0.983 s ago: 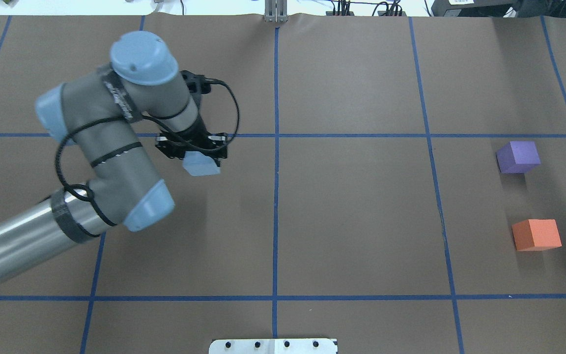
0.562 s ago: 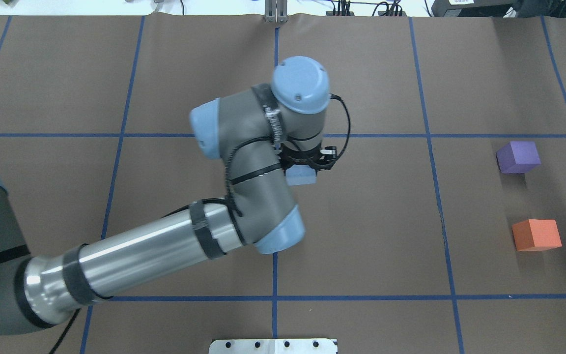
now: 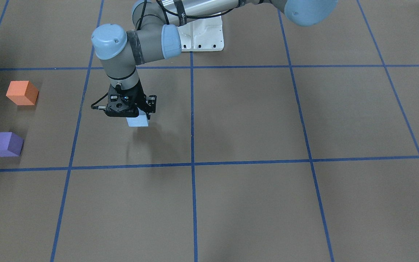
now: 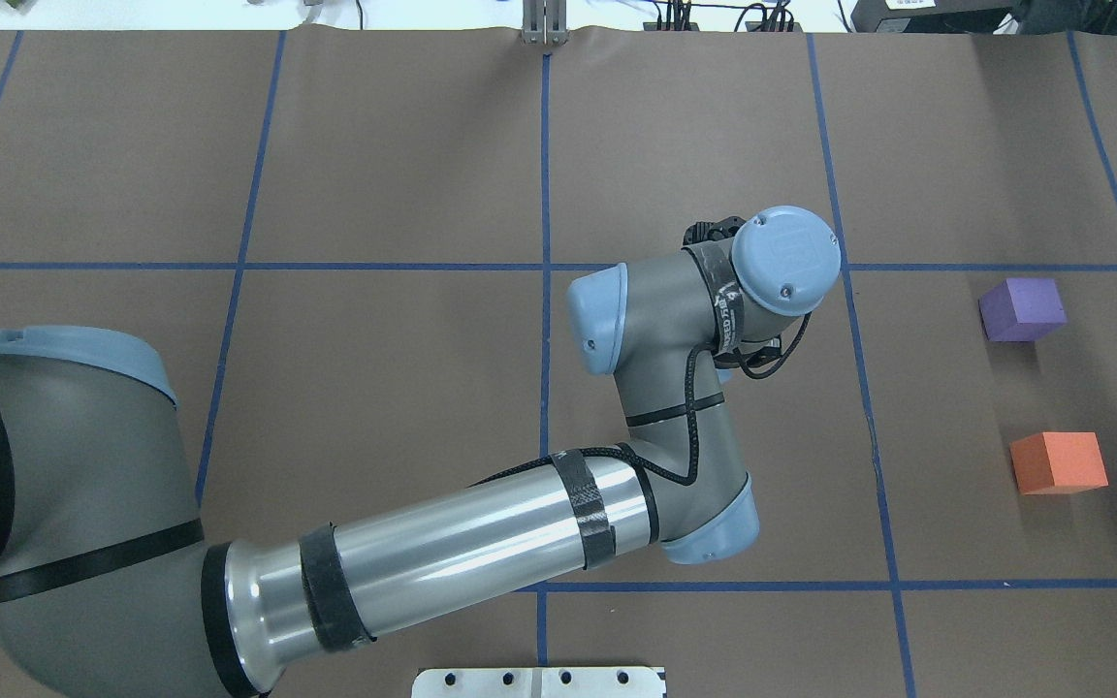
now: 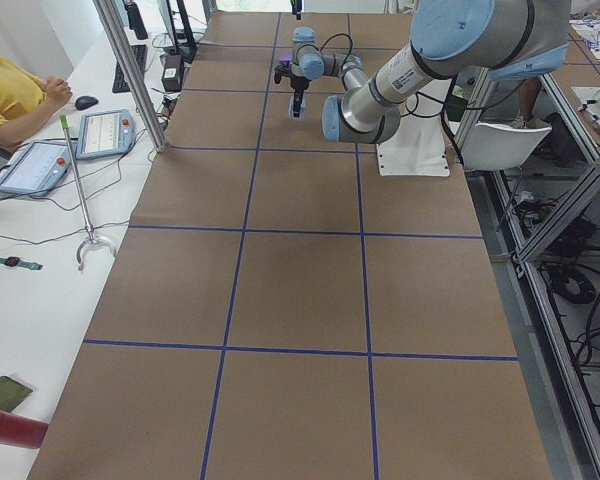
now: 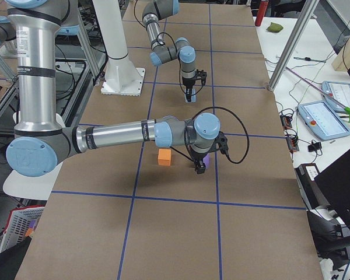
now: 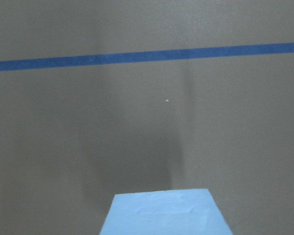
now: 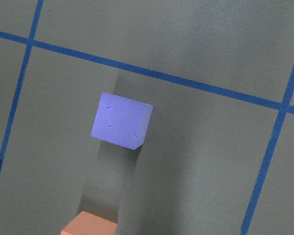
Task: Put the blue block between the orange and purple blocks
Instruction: 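Carry the light blue cube with the left gripper toward the table center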
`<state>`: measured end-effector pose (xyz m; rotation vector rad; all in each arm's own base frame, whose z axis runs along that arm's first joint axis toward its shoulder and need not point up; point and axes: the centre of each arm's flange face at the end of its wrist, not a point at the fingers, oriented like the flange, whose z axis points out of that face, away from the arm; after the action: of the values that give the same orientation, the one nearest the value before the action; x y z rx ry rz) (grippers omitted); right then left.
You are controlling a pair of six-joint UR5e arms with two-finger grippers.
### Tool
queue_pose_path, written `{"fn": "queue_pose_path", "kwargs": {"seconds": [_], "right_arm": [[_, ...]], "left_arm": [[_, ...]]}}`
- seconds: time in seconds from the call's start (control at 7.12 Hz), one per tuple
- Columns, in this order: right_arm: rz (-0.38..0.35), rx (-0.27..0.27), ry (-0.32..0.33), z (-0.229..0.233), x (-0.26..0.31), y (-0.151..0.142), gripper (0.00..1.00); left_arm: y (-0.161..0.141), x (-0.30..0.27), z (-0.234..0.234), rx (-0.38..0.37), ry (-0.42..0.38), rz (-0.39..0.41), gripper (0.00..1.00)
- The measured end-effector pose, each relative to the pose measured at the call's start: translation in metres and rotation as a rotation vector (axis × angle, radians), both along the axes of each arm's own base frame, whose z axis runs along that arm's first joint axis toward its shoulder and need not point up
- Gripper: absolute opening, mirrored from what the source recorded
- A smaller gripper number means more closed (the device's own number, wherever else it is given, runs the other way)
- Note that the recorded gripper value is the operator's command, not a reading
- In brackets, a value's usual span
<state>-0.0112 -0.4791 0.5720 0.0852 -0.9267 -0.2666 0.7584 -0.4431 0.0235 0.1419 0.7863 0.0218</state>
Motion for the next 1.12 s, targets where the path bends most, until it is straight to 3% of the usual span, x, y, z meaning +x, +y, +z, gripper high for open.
{"fn": "queue_pose_path", "kwargs": {"seconds": [0.56,1.12], "right_arm": [[-0.027,-0.001,-0.004,0.000,-0.013,0.000,1.00],[-0.011,0.019,-0.008,-0.006,-0.016,-0.007,1.00]], "left_arm": [[0.013,0.012,0.006,0.008,-0.008,0.009,0.99],[-0.011,-0.075,-0.062,0.036,0.087,-0.049,0.99]]}}
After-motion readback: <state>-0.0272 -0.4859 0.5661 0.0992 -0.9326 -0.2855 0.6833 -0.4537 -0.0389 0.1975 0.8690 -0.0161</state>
